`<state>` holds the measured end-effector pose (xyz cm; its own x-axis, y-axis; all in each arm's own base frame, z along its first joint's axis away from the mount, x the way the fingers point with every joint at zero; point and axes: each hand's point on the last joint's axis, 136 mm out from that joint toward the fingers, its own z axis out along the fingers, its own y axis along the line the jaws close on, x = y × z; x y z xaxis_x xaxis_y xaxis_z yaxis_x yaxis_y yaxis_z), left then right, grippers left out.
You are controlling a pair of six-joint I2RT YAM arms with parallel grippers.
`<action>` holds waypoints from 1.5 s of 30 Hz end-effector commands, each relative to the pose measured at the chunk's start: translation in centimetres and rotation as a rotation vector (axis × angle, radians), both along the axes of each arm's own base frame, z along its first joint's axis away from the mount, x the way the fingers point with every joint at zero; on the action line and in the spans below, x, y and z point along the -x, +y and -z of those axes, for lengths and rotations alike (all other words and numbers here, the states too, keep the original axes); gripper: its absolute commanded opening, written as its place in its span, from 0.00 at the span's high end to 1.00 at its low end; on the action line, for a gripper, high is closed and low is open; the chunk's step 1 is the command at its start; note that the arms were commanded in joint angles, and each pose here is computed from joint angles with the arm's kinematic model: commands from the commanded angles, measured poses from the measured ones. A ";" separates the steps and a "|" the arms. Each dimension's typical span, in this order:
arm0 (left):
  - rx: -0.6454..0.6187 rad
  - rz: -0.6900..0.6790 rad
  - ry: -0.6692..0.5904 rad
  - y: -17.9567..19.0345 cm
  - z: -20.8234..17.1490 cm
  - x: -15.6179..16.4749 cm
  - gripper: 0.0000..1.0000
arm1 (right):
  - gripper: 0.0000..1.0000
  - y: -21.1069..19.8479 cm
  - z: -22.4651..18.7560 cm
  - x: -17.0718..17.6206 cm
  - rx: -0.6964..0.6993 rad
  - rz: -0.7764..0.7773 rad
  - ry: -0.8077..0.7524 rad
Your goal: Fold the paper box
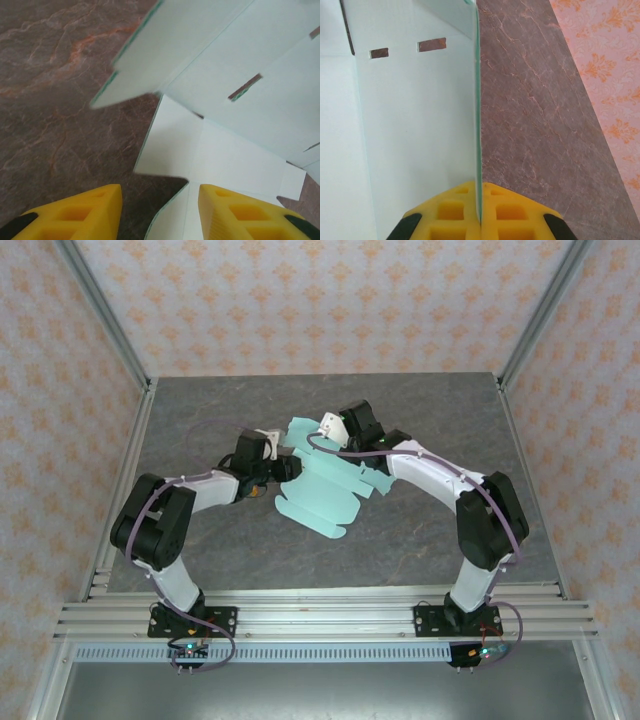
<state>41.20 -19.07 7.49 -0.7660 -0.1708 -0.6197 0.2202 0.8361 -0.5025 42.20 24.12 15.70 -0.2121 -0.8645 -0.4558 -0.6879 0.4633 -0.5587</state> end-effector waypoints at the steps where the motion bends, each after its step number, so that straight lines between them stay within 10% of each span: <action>1: 0.019 0.021 -0.105 -1.3 -2.3 -2.1 0.55 | 1.00 0.3 -1.5 -0.5 -0.019 -0.004 -0.017; 32: 0.085 0.206 -0.132 -8.0 -1.7 -0.2 0.65 | 1.00 1.4 -0.9 -0.7 -0.091 0.016 0.014; 45: 0.063 0.132 -0.173 -5.4 -4.2 0.7 0.58 | 1.00 -1.1 -0.8 -1.5 0.113 0.003 -0.043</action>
<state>40.75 -24.76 9.20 -0.7076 -0.0941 -0.7003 0.3948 0.7693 -0.5023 42.52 23.05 15.15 -0.2260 -0.8942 -0.3865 -0.6934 0.4263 -0.5809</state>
